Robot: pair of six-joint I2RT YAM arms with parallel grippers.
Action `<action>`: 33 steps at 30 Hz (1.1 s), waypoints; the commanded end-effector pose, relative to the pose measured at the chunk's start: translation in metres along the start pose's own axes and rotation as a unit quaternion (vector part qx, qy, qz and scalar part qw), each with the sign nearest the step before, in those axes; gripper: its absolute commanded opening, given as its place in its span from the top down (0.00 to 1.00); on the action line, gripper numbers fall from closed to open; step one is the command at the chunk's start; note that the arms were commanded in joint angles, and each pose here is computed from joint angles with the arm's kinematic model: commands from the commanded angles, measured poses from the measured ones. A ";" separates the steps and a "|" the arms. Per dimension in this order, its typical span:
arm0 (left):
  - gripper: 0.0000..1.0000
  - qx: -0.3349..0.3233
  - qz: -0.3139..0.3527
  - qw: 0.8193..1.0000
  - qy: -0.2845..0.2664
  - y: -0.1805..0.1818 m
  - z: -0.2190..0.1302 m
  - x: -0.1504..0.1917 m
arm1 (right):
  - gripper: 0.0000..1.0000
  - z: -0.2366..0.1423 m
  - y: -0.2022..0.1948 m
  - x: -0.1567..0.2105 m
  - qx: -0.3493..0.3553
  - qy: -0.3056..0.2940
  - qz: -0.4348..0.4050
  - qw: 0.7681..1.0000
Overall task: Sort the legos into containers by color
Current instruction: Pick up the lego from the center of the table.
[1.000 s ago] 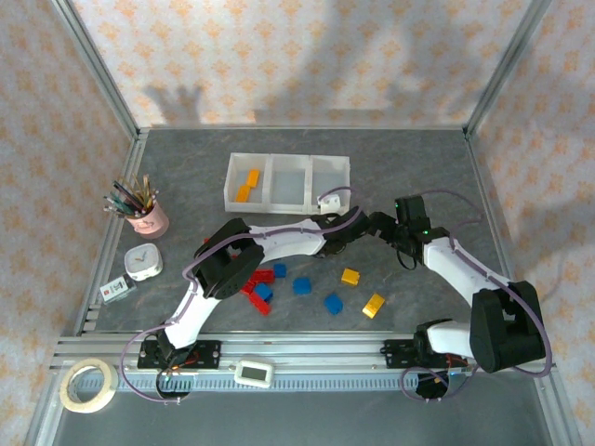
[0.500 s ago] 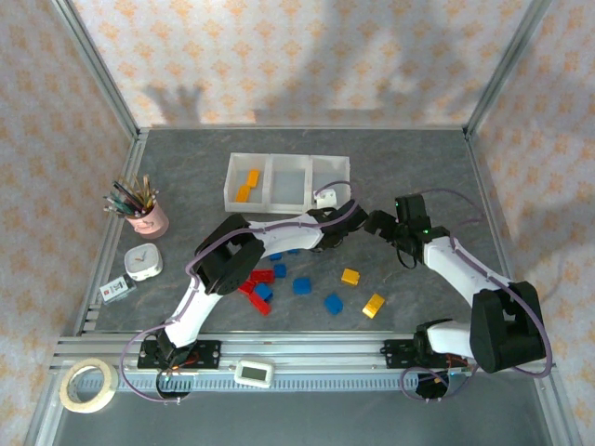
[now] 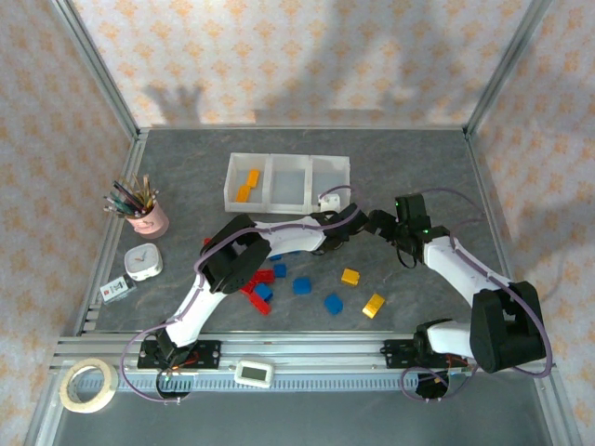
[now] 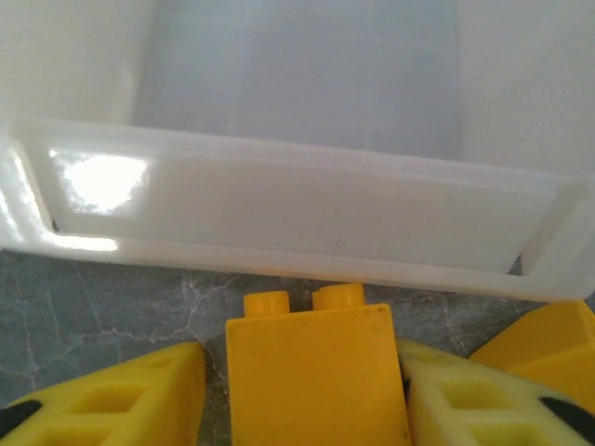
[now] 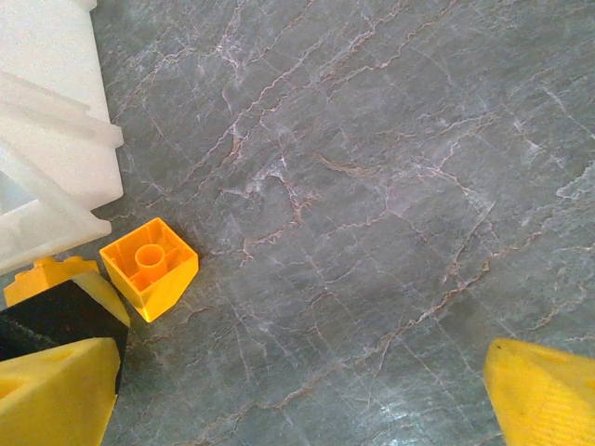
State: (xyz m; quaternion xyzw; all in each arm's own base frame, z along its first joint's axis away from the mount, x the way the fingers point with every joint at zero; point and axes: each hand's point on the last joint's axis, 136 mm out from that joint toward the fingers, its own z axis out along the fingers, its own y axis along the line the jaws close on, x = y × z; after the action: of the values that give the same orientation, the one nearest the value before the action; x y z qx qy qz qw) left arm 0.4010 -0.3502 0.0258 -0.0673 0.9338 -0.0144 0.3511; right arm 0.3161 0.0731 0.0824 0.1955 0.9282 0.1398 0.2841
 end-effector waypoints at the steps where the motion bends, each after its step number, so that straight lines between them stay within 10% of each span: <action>1: 0.56 0.003 0.001 1.000 -0.008 -0.002 0.002 -0.008 | 0.00 -0.008 0.007 -0.013 -0.007 -0.015 -0.002 1.000; 19: 0.68 0.069 0.017 0.997 0.018 0.026 -0.077 -0.006 | 0.00 -0.024 0.030 -0.022 -0.043 -0.006 -0.037 0.998; 33: 0.69 -0.013 -0.047 0.995 -0.082 0.159 -0.120 -0.124 | 0.00 -0.019 0.103 0.001 -0.112 0.020 -0.080 0.990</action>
State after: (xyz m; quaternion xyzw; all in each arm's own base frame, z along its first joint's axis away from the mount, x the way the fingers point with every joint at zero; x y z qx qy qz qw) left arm 0.3863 -0.2175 0.1897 -0.1134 0.8956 -0.0796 0.4228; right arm 0.3246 0.1491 0.1234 0.0829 0.9331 0.2110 0.2791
